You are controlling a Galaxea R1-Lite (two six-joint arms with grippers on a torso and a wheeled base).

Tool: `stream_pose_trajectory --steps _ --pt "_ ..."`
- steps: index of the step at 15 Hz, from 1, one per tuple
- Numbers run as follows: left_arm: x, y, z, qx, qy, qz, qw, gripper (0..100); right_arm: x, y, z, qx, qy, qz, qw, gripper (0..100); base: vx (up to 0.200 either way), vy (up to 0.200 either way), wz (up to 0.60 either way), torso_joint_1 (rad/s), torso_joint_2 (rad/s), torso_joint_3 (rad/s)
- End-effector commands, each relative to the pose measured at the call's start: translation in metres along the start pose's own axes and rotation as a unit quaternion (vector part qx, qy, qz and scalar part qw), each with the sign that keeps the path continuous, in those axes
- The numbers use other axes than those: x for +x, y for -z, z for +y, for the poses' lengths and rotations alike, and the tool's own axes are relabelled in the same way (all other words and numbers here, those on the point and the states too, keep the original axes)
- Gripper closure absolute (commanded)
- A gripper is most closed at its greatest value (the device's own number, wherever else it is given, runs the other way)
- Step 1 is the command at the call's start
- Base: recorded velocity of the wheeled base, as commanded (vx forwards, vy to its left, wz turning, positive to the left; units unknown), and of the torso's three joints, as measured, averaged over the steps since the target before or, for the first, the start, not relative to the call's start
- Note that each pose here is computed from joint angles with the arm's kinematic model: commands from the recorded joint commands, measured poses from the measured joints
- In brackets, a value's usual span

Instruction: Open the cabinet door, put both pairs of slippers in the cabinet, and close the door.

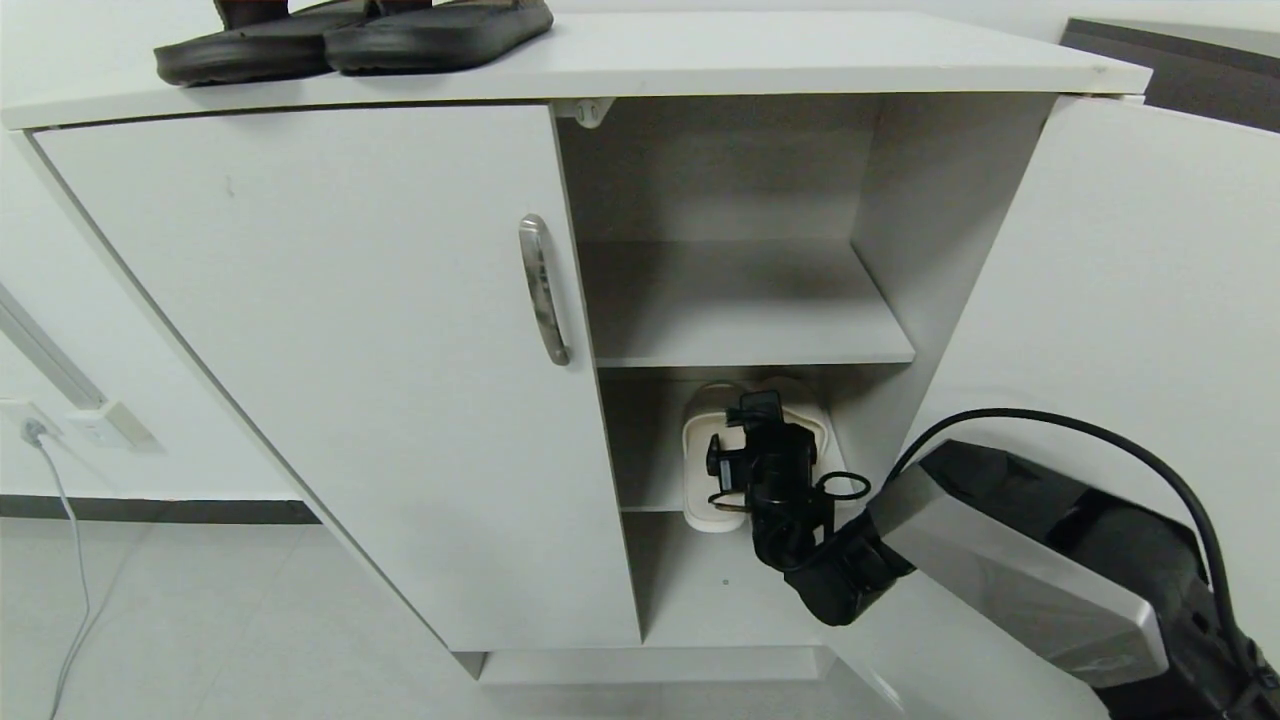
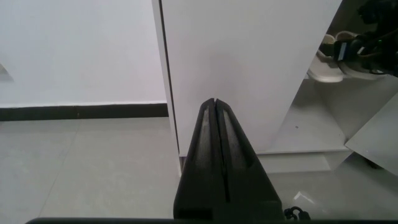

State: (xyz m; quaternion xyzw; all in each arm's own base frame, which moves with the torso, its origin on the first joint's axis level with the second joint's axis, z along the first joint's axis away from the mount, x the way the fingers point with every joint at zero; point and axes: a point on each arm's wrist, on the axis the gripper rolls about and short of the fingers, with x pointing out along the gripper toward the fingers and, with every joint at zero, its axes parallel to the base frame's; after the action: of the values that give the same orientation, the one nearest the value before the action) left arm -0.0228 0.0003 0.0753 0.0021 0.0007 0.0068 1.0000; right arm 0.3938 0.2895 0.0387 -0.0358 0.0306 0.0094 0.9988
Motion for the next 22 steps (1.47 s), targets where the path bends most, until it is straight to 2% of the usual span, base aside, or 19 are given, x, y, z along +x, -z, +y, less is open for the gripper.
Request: stream_pose_trajectory --steps 1,5,8,15,22 --pt "0.000 0.000 0.000 -0.001 -0.002 0.000 1.0000 100 -0.033 -0.021 -0.008 0.006 -0.005 -0.003 1.000 0 0.000 0.000 0.00 0.000 0.00 0.000" --pt "0.000 0.000 0.000 0.000 0.000 0.000 1.0000 100 -0.082 -0.026 -0.024 0.008 -0.018 -0.005 1.000 0 0.000 0.000 0.00 0.000 0.00 0.000" --pt "0.000 0.000 0.000 0.000 0.001 0.000 1.0000 100 -0.093 -0.027 -0.022 0.005 -0.029 -0.004 1.000 0 0.000 0.000 0.00 0.000 0.00 0.000" --pt "0.000 0.000 0.000 -0.001 0.000 0.000 1.0000 100 -0.101 -0.023 -0.020 -0.002 -0.037 0.002 0.999 0 -0.200 0.000 0.00 0.002 0.00 0.002" --pt "0.000 0.000 0.000 0.001 0.001 0.000 1.0000 100 -0.106 -0.022 -0.020 0.000 -0.042 -0.006 0.999 0 0.000 0.000 0.00 0.000 0.00 0.000"
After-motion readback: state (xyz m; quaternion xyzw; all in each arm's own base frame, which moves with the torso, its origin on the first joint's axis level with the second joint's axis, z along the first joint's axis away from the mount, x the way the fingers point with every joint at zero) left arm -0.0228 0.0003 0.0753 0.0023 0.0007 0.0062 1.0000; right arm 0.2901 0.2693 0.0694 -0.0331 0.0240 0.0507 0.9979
